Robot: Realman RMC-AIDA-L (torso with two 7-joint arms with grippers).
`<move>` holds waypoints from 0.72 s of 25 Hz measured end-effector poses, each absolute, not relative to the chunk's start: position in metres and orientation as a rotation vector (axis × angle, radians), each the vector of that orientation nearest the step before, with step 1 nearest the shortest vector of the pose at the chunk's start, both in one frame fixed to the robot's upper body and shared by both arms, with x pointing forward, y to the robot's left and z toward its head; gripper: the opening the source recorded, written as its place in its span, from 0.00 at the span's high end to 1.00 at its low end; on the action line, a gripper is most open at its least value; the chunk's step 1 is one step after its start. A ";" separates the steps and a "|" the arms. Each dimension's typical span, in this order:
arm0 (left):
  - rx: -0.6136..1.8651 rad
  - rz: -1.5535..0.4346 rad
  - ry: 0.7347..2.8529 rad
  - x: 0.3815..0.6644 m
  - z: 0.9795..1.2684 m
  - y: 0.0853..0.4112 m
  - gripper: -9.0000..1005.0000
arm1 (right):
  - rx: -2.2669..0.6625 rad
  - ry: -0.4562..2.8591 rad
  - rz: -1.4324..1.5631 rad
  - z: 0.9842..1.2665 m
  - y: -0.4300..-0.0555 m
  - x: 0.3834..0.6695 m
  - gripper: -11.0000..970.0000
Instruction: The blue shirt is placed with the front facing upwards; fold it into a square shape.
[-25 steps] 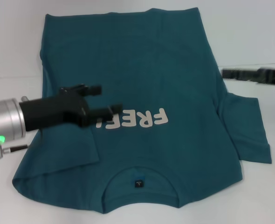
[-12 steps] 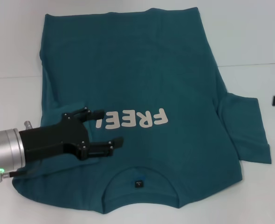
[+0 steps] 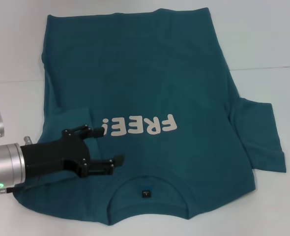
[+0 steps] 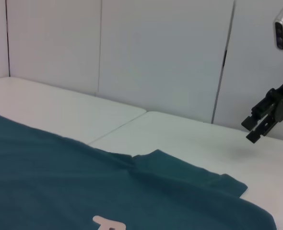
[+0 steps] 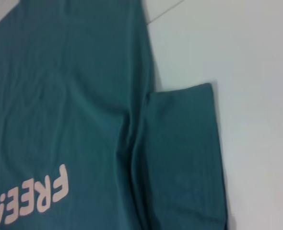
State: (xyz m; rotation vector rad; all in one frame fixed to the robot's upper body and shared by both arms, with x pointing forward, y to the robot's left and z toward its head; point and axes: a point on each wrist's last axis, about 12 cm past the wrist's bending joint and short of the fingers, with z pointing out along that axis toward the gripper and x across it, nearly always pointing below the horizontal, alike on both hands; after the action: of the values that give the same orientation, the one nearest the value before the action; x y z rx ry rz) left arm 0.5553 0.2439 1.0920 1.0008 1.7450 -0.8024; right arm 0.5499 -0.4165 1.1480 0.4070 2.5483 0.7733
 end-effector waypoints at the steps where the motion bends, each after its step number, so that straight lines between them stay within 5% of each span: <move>1: 1.002 -0.802 1.748 0.555 1.092 0.244 0.06 | 0.411 2.547 0.768 1.148 -0.416 0.551 0.09; 18: 0.982 -0.816 1.780 0.551 1.082 0.245 0.05 | 0.357 2.600 0.698 1.122 -0.390 0.583 0.09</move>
State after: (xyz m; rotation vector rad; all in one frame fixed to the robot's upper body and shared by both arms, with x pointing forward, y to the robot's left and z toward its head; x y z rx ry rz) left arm 0.5514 0.2445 1.0820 0.9818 1.7799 -0.8160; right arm 0.5830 -0.3901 1.1224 0.3573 2.6001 0.6982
